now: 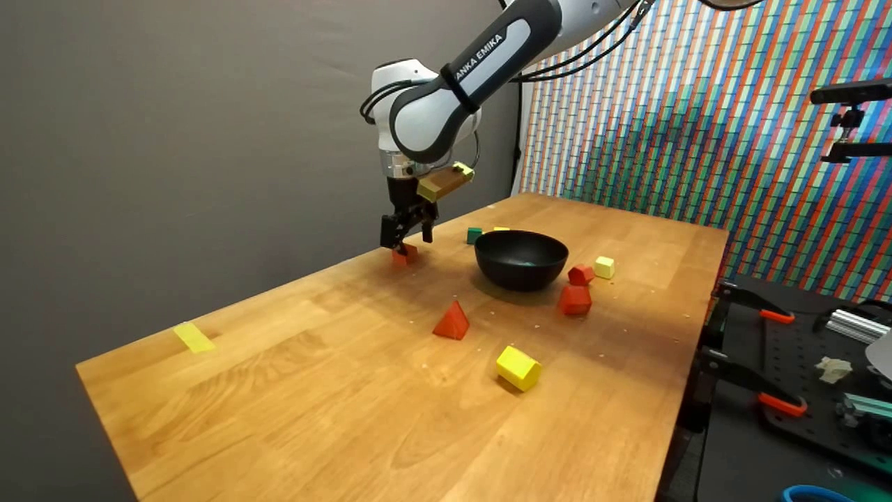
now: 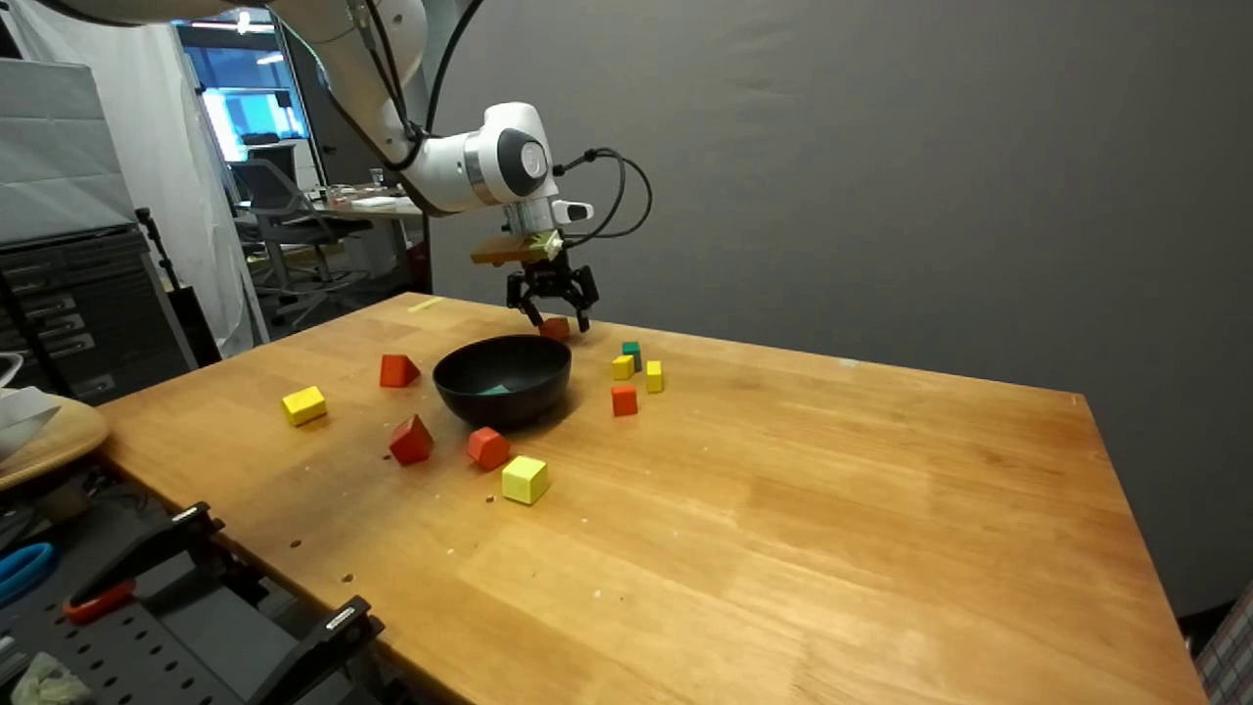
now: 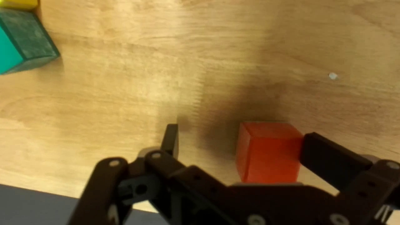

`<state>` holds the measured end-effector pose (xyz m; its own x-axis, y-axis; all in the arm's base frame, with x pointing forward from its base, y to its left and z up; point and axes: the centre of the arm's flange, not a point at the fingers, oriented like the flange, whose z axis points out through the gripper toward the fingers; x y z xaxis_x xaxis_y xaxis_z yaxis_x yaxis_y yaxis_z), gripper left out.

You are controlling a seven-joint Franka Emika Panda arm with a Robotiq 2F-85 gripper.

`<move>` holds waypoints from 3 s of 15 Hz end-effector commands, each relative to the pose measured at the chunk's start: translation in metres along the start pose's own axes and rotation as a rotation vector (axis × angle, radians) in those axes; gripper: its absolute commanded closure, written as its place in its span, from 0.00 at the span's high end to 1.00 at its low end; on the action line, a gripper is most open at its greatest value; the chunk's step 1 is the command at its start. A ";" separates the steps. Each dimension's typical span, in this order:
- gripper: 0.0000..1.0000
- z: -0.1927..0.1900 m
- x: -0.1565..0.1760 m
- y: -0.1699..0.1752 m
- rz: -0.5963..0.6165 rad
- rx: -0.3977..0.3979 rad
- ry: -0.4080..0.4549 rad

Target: Put all the blocks in the bowl

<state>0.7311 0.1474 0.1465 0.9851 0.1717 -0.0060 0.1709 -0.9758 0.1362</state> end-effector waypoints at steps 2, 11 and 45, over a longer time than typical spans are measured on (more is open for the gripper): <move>1.00 -0.003 0.054 -0.013 -0.014 0.046 -0.016; 0.42 -0.014 0.057 -0.011 0.010 0.031 -0.055; 0.70 -0.091 -0.255 0.088 0.657 0.088 -0.258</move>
<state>0.5631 0.0531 0.2411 0.8457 -0.4776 -0.2379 -0.4586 -0.8785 0.1336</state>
